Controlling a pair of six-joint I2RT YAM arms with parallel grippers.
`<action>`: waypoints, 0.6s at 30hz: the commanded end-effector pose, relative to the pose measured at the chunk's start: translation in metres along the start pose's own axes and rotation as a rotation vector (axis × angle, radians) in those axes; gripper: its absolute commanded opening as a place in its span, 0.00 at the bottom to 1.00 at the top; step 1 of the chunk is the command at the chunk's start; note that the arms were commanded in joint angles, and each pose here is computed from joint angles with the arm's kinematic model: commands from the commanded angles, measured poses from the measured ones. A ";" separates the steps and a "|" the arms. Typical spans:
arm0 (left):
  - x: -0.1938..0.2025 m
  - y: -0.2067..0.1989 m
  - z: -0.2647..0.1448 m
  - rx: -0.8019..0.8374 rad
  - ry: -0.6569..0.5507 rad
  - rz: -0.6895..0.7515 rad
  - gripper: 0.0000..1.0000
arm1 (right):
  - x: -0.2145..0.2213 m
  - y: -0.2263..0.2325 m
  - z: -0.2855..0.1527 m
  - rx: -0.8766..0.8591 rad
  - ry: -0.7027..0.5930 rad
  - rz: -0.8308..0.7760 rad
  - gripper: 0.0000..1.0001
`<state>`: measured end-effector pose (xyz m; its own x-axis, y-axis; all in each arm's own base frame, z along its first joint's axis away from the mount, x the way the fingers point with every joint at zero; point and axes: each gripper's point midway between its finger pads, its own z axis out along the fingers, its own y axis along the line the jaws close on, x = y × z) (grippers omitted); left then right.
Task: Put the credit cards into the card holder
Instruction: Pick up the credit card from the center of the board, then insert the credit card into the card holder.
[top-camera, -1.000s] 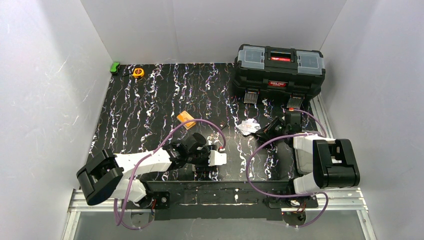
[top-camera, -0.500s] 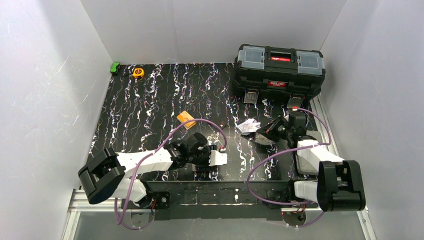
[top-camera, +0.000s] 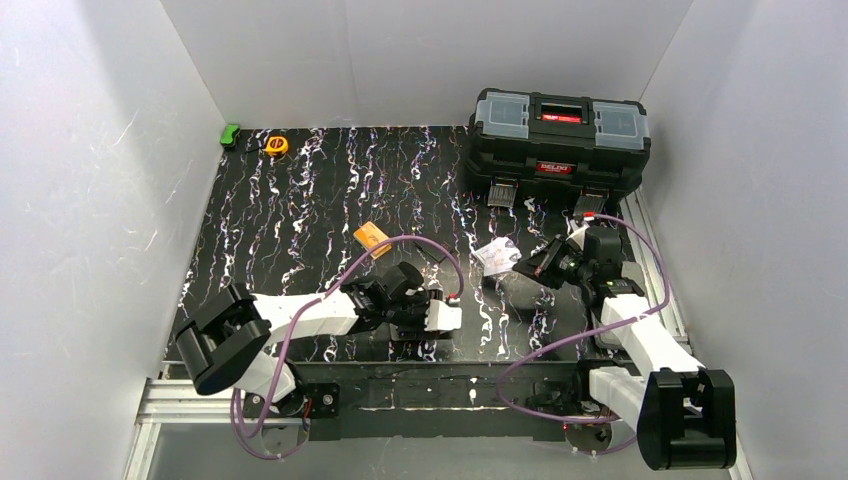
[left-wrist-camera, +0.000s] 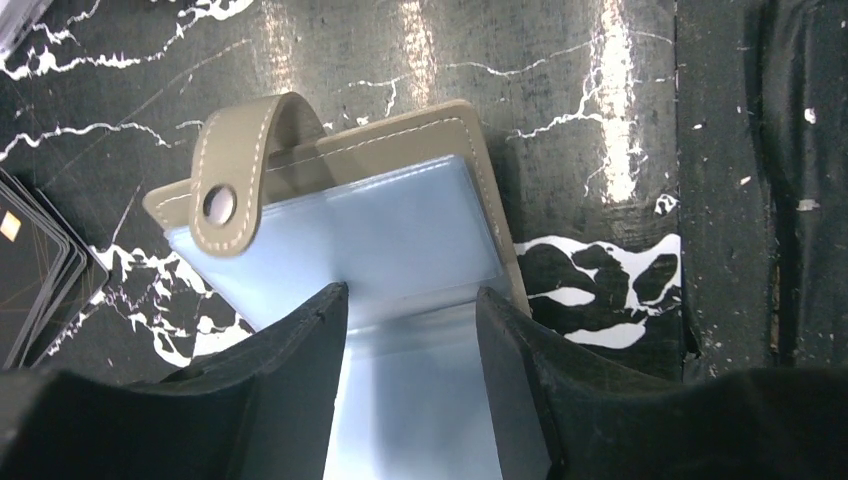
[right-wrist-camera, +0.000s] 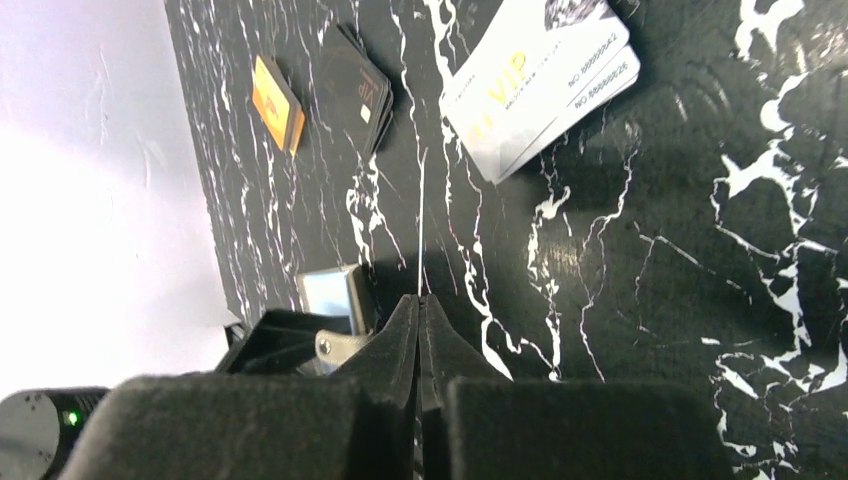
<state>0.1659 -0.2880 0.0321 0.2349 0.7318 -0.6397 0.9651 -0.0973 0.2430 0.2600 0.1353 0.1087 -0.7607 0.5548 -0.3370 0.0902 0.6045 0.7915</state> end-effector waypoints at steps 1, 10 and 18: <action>-0.008 0.002 0.004 0.025 -0.020 0.053 0.48 | 0.013 0.024 -0.011 -0.079 0.069 -0.098 0.01; 0.000 -0.007 0.009 0.067 -0.014 0.083 0.49 | 0.043 0.061 -0.017 -0.202 0.183 -0.199 0.01; 0.007 -0.018 0.011 0.119 -0.007 0.100 0.49 | 0.064 0.072 -0.010 -0.240 0.293 -0.238 0.01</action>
<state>0.1659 -0.2973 0.0290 0.3284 0.6988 -0.6355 0.9417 -0.1900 0.2776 0.2103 0.1943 0.1306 -0.8956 0.2750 -0.3497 -0.1435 0.5655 0.8122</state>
